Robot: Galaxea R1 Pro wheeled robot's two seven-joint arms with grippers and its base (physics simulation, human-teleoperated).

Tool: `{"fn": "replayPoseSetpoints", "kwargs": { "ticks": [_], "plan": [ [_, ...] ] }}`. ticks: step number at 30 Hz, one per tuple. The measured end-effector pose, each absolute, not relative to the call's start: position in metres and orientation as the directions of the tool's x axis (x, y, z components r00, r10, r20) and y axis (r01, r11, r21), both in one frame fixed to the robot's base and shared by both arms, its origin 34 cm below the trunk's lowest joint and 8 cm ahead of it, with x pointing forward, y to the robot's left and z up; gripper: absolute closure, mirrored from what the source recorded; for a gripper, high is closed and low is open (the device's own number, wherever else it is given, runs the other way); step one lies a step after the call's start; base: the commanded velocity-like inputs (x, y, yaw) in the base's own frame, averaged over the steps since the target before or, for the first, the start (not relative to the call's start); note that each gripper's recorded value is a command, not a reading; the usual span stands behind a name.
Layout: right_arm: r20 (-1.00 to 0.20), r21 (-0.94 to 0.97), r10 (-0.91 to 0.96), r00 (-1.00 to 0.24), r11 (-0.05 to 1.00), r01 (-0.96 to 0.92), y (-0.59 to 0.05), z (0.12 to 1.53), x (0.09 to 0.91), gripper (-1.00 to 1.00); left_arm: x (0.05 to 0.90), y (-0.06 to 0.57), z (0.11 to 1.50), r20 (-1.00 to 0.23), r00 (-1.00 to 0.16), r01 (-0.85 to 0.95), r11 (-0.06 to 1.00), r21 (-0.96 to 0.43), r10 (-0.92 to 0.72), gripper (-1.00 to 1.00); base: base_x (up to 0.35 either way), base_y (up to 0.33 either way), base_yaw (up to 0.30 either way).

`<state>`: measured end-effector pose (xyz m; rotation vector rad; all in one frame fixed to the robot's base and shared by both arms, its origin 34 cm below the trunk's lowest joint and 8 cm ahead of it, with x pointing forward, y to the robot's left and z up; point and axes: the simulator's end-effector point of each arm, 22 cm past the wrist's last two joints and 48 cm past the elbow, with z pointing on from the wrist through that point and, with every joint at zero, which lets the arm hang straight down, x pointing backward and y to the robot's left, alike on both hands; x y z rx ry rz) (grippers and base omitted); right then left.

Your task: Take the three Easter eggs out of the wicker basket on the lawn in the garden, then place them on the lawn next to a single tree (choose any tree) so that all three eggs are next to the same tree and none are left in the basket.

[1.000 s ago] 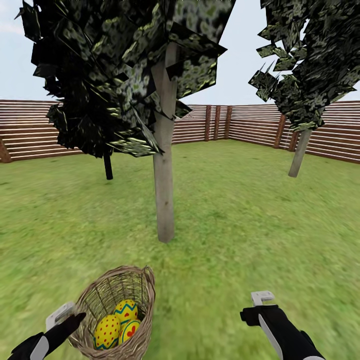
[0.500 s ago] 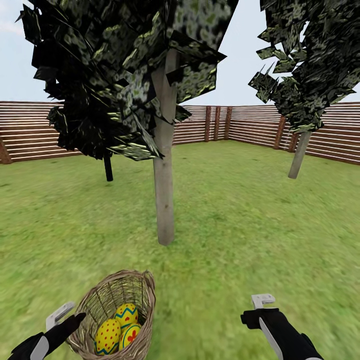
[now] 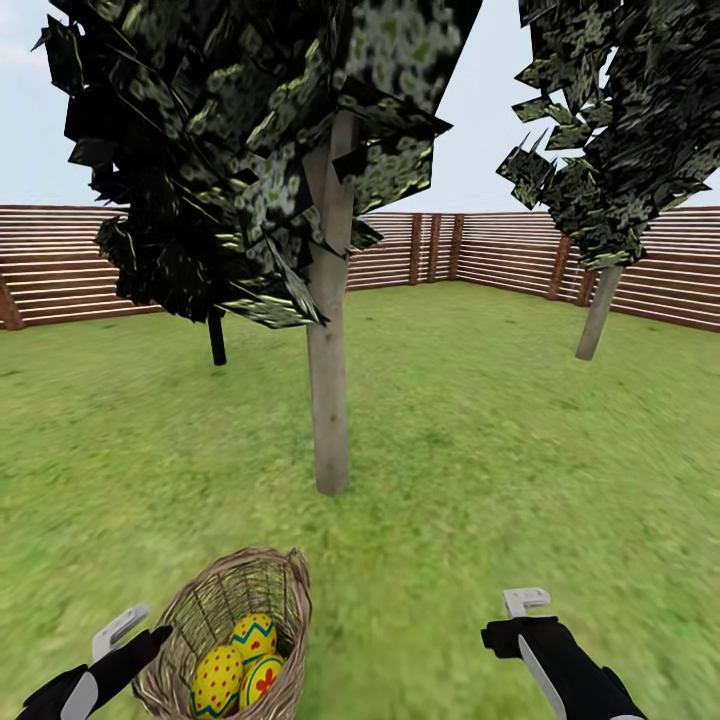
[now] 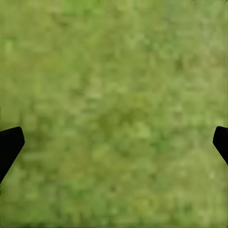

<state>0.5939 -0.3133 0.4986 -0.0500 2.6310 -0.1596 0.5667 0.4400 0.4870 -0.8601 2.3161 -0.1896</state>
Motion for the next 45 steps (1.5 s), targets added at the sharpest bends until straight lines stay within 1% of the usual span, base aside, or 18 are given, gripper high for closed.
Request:
{"fn": "replayPoseSetpoints", "kwargs": {
  "ticks": [10, 19, 32, 45],
  "plan": [
    [-0.481, -0.123, -0.065, -0.874, 0.992, -0.006, -0.313, 0.518, 0.597, -1.0, 0.568, 0.429, 0.502, -0.523, -0.604, -0.513, 0.795, -0.324, -0.602, -1.0, 0.0, 0.0, 0.0],
    [-0.481, -0.121, -0.065, -0.874, 0.993, -0.007, -0.313, 0.532, 0.599, -1.0, 0.569, 0.429, 0.515, -0.523, -0.608, -0.511, 0.798, -0.32, -0.598, -1.0, 0.0, 0.0, -0.008],
    [-0.483, -0.119, -0.063, -0.873, 0.993, -0.005, -0.313, 0.534, 0.599, -1.0, 0.571, 0.428, 0.517, -0.528, -0.602, -0.508, 0.798, -0.325, -0.598, -1.0, 0.0, 0.0, -0.248],
    [-0.485, -0.121, -0.065, -0.872, 0.993, -0.006, -0.313, 0.534, 0.6, -1.0, 0.571, 0.423, 0.517, -0.526, -0.603, -0.505, 0.797, -0.33, -0.6, -1.0, 0.0, 0.0, -0.019]
  ]
}}
